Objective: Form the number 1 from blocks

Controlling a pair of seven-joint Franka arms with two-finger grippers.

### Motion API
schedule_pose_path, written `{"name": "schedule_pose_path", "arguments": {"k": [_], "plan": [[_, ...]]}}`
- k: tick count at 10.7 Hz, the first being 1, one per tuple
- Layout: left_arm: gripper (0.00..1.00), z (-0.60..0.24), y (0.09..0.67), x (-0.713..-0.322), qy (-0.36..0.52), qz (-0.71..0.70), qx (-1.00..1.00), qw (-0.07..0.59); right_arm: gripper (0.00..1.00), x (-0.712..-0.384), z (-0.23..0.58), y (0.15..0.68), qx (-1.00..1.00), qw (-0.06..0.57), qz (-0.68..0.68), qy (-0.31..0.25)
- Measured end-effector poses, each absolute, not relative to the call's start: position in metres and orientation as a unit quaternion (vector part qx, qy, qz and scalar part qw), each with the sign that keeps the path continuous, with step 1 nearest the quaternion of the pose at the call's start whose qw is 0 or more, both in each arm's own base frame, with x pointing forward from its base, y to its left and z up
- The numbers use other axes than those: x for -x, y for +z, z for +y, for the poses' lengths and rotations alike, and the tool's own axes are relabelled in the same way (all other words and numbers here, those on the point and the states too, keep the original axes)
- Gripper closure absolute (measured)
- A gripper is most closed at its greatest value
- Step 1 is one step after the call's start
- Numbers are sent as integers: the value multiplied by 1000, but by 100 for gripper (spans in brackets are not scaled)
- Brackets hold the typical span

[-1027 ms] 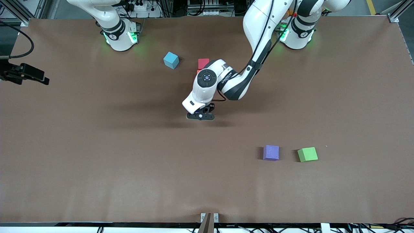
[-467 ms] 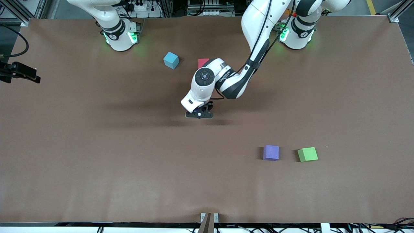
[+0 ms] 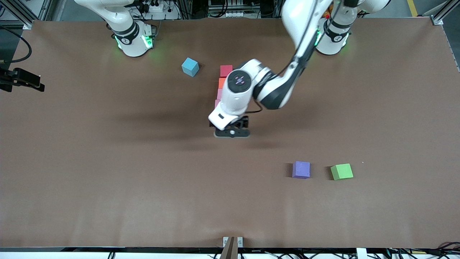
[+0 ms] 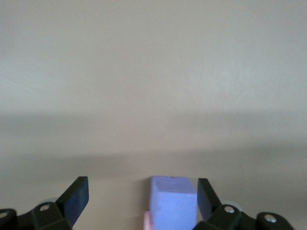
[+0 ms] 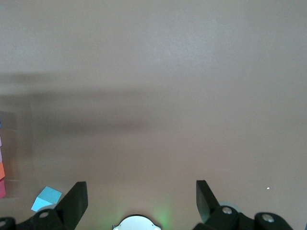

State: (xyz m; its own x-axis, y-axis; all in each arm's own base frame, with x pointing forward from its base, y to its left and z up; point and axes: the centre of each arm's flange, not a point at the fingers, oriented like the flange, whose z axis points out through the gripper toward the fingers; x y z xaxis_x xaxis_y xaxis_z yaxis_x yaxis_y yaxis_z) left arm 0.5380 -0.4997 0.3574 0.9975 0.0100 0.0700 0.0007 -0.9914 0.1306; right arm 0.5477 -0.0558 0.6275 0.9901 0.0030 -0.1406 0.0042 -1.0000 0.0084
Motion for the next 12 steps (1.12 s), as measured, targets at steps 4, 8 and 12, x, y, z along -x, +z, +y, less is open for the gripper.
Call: {"name": "schedule_pose_path", "arguments": {"k": [4, 8, 12], "plan": [[0, -380, 483, -572, 13, -1, -999, 41, 0, -548, -55, 627, -997, 4, 3, -71], [0, -249, 559, -581, -14, -18, -1000, 17, 0, -548, -55, 627, -997, 4, 3, -71], [0, -127, 610, -578, -9, -10, -1000, 11, 0, -548, -55, 627, -997, 4, 3, -71]]}}
